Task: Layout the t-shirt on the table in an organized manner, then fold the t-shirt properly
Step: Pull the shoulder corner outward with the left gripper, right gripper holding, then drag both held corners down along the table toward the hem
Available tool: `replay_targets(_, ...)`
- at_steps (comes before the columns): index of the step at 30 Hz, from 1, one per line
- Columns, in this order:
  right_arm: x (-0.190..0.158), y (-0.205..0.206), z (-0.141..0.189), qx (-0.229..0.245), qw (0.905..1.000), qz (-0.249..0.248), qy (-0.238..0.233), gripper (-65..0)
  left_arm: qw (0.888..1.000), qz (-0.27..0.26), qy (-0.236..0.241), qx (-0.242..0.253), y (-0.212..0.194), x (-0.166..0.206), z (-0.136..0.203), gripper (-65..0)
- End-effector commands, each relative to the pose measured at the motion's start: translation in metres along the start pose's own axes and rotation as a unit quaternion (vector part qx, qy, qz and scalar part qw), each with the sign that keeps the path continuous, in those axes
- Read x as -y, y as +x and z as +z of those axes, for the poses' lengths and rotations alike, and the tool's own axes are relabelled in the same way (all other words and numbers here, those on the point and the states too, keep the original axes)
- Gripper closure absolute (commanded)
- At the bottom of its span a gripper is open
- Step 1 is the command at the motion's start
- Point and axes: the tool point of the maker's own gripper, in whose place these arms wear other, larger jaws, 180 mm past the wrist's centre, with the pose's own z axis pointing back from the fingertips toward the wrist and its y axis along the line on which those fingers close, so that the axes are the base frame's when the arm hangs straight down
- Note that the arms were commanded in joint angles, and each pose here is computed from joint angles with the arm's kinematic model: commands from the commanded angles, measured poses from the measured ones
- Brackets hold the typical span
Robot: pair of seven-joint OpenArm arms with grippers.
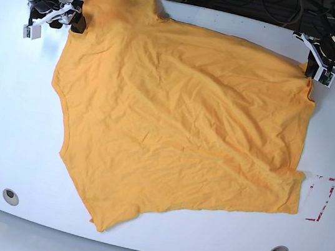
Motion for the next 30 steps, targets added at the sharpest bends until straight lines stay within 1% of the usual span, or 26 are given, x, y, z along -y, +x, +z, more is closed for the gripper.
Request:
replay_targets(1,0.003,0.003,0.002,0.005,1.0,0.005,0.002,-47.7,1.0,-0.005,0.004,0.016,0.008,-0.003,0.003,-2.5)
replay_targets(8,0.003,-0.003,-0.001,-0.002,1.0,-0.001,0.008,-47.7,1.0,-0.013,0.008,0.007,0.005,-0.004,0.003,-2.5)
replay_targets(13,-0.003,-0.008,-0.005,-0.002,0.9999,-0.008,0.015,-47.7,1.0,-0.02,0.013,0.0,0.002,-0.006,0.002,-2.5)
replay_targets(19,-0.024,-0.015,-0.018,-0.027,0.9986,0.01,0.045,-47.7,1.0,-0.02,0.012,0.0,0.002,-0.005,0.002,-2.5)
replay_targets(27,-0.037,-0.02,-0.025,-0.031,0.9976,0.006,0.062,-47.5,1.0,-0.02,0.012,0.0,0.002,-0.005,0.002,-2.5)
replay_targets(29,-0.038,-0.02,-0.025,-0.032,0.9975,0.006,0.062,-45.6,1.0,-0.02,0.012,0.0,0.002,-0.005,0.002,-2.5)
replay_targets(30,-0.038,-0.02,-0.025,-0.032,0.9975,0.007,0.063,-43.3,1.0,-0.02,0.012,0.0,0.002,-0.005,0.002,-2.5)
